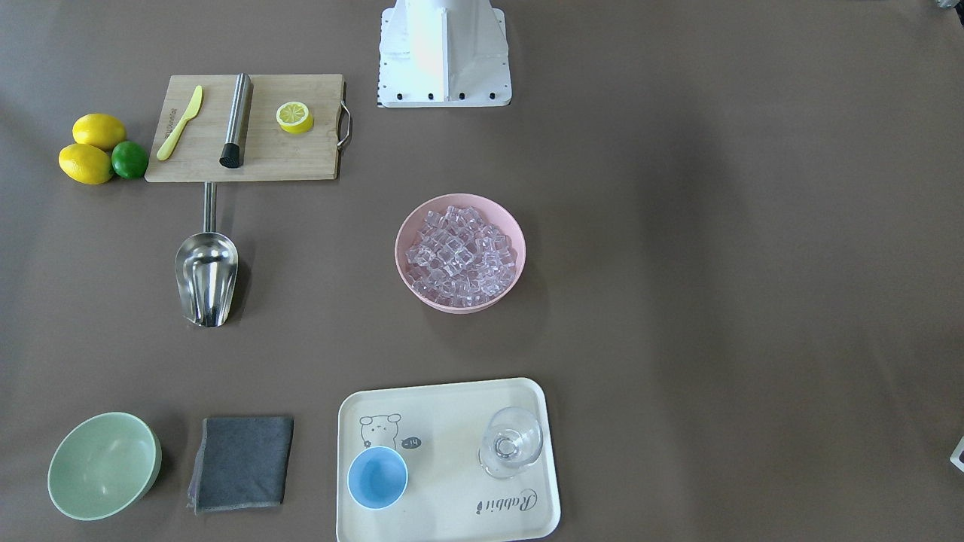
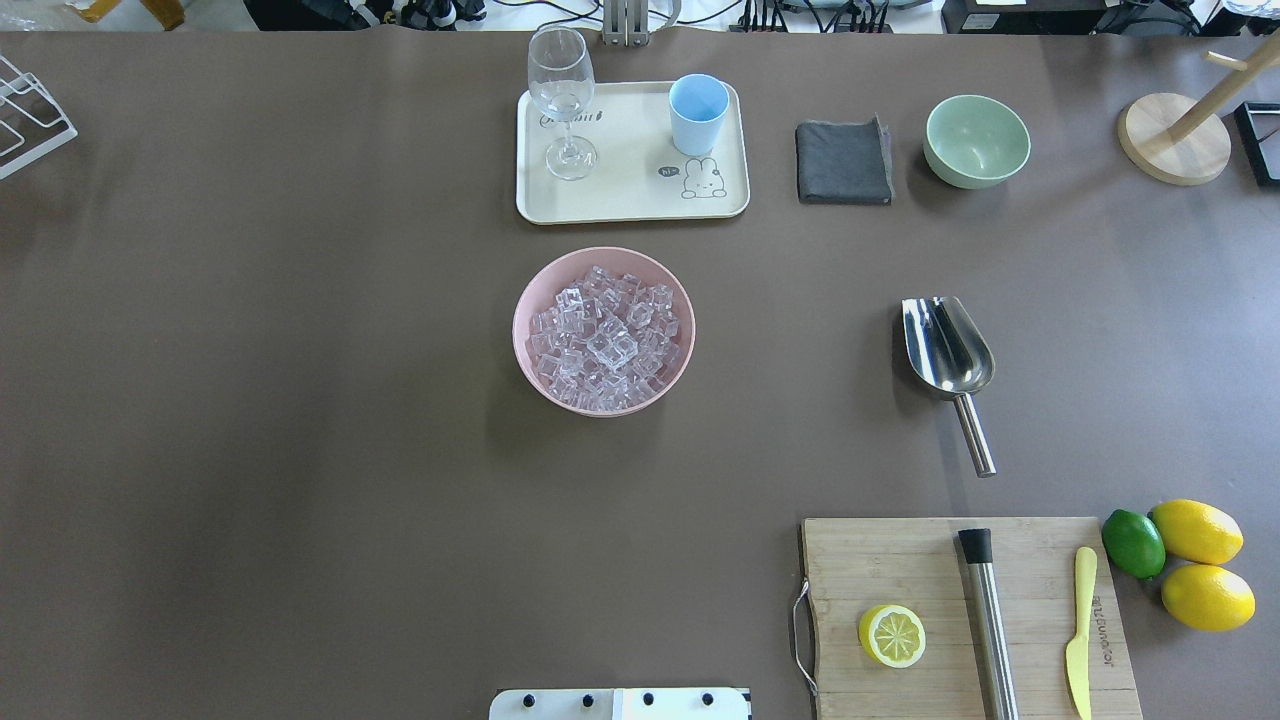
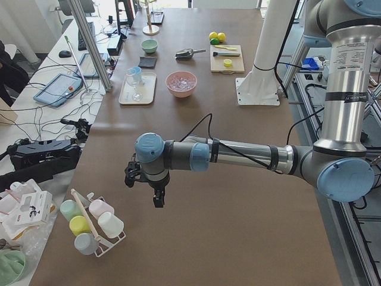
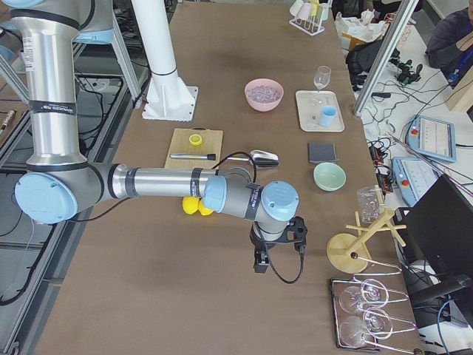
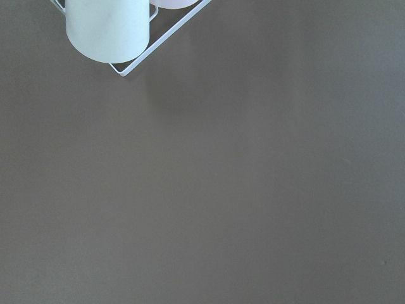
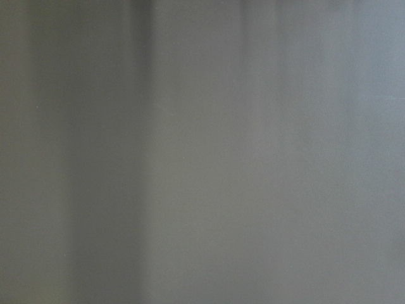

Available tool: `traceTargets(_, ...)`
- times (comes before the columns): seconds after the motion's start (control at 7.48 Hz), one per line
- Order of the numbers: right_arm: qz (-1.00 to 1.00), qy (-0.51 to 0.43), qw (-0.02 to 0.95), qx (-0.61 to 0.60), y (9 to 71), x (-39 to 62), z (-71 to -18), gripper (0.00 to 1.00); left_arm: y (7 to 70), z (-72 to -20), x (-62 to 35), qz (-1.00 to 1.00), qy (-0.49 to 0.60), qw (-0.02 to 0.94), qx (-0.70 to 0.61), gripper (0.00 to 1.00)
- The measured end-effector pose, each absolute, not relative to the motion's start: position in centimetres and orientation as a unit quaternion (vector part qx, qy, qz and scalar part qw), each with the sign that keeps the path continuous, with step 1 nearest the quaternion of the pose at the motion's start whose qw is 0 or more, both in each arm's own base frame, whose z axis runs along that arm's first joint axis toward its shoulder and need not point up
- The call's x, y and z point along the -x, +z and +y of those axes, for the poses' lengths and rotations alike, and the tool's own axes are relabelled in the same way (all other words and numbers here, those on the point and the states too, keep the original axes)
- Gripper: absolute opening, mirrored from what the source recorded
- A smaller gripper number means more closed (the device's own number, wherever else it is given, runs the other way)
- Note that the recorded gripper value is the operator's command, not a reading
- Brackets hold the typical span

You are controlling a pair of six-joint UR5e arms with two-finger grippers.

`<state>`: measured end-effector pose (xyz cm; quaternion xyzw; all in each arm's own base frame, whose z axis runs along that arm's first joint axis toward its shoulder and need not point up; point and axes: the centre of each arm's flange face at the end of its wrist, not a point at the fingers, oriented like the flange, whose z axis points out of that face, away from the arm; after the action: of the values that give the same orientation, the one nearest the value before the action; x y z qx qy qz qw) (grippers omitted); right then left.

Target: Put ice in cup with scoop

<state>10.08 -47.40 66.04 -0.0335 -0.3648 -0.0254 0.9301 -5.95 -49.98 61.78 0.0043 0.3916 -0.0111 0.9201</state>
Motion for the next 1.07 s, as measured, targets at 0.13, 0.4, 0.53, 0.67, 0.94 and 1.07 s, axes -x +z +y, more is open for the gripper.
traceTargets(0.13, -0.365, -0.022, 0.930, 0.032, 66.0, -10.1, -47.5, 1.00, 61.8, -50.0, 6.0, 0.391, -0.011, 0.920, -0.004, 0.97)
traceTargets(0.4, -0.364, -0.021, 0.931, 0.029, 65.8, -10.1, -47.7, 1.00, 61.8, -50.0, 6.0, 0.391, -0.012, 0.920, -0.003, 0.97)
traceTargets(0.53, -0.364, -0.022, 0.931, 0.025, 65.4, -10.1, -47.8, 1.00, 61.8, -50.0, 6.0, 0.391, -0.012, 0.920, -0.004, 0.97)
traceTargets(0.67, -0.364, -0.021, 0.931, 0.017, 64.3, -10.1, -47.9, 1.00, 61.5, -50.0, 6.0, 0.391, -0.011, 0.920, -0.008, 0.97)
traceTargets(0.94, -0.362, 0.001, 0.932, 0.009, 60.0, -7.6, -48.5, 0.99, 59.8, -50.1, 5.9, 0.376, 0.004, 0.926, -0.034, 0.97)
traceTargets(1.07, -0.363, 0.010, 0.932, 0.014, 57.4, -4.6, -48.8, 0.99, 58.8, -50.2, 5.4, 0.368, 0.018, 0.928, -0.055, 0.97)
